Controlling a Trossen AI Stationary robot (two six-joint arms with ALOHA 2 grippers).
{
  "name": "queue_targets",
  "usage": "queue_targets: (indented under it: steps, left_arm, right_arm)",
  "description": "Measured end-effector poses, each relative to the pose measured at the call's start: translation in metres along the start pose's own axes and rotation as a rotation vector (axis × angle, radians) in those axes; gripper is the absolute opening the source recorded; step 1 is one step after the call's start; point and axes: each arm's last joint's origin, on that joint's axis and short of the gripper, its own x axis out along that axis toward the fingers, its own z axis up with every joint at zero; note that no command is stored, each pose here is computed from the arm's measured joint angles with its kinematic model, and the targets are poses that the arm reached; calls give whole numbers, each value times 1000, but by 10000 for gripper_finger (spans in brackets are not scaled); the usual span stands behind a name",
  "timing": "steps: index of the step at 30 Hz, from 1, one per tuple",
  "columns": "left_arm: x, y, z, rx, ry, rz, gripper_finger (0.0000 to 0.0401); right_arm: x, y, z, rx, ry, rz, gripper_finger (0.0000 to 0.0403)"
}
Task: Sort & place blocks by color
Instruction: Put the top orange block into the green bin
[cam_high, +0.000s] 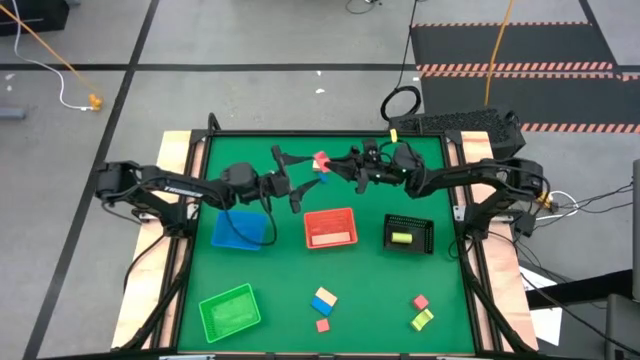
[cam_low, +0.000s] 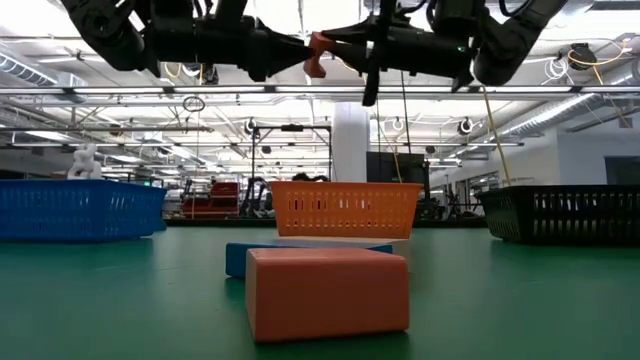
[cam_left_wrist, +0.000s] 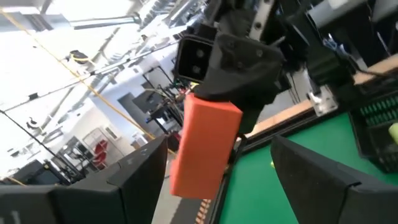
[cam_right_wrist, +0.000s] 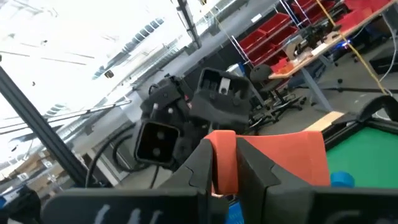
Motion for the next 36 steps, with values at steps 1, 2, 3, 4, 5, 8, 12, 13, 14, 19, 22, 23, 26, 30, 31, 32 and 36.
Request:
queue_targets:
  steps: [1, 2, 3, 4, 5, 8, 12, 13, 14, 19, 22, 23, 26, 30, 31, 32, 36]
  left_arm:
    - [1, -1, -1, 8, 0, 0, 286]
    - [2, -2, -2, 18, 3, -3, 285]
    - [2, -3, -3, 26, 9, -8, 285]
    - [3, -4, -4, 33, 11, -7, 285]
    - [4, -5, -5, 35, 7, -3, 285]
    - [5, -4, -4, 34, -16, 20, 285]
    - [8, 0, 1, 28, -43, 45, 285]
    - [9, 1, 3, 18, -45, 47, 284]
    - [10, 2, 4, 4, -49, 50, 283]
    - [13, 1, 8, -40, -40, 28, 238]
    - [13, -3, 10, -45, -40, 12, 174]
    - [13, -4, 11, -33, -39, 9, 151]
    - [12, -9, 15, -9, -29, 14, 134]
    - [10, -13, 18, -17, -7, 39, 134]
    - [10, -13, 18, -22, -1, 48, 134]
    - [10, -13, 18, -26, 7, 57, 134]
    - [10, -12, 18, -30, 26, 78, 134]
  right_arm:
    - [3, 1, 1, -1, -5, 8, 28]
    - [5, 2, 1, 0, -5, 9, 28]
    - [5, 2, 0, 2, -1, 10, 28]
    - [6, 3, 0, 2, -1, 13, 28]
    - [7, 3, -1, 2, 0, 14, 28]
    - [7, 6, -2, 3, 5, 20, 28]
    - [9, 10, -5, 2, 14, 34, 28]
    - [9, 11, -6, -2, 15, 37, 28]
    - [9, 12, -7, -3, 17, 40, 28]
    - [10, 16, -10, -2, 24, 54, 28]
    - [10, 17, -10, 0, 27, 58, 34]
    - [10, 17, -10, 11, 28, 56, 37]
    - [10, 15, -9, 21, 30, 54, 50]
    - [8, 10, -5, 24, 30, 45, 79]
    - [8, 8, -4, 23, 29, 37, 88]
    - [7, 5, -3, 22, 33, 30, 98]
    - [3, -6, 5, 30, 81, 49, 140]
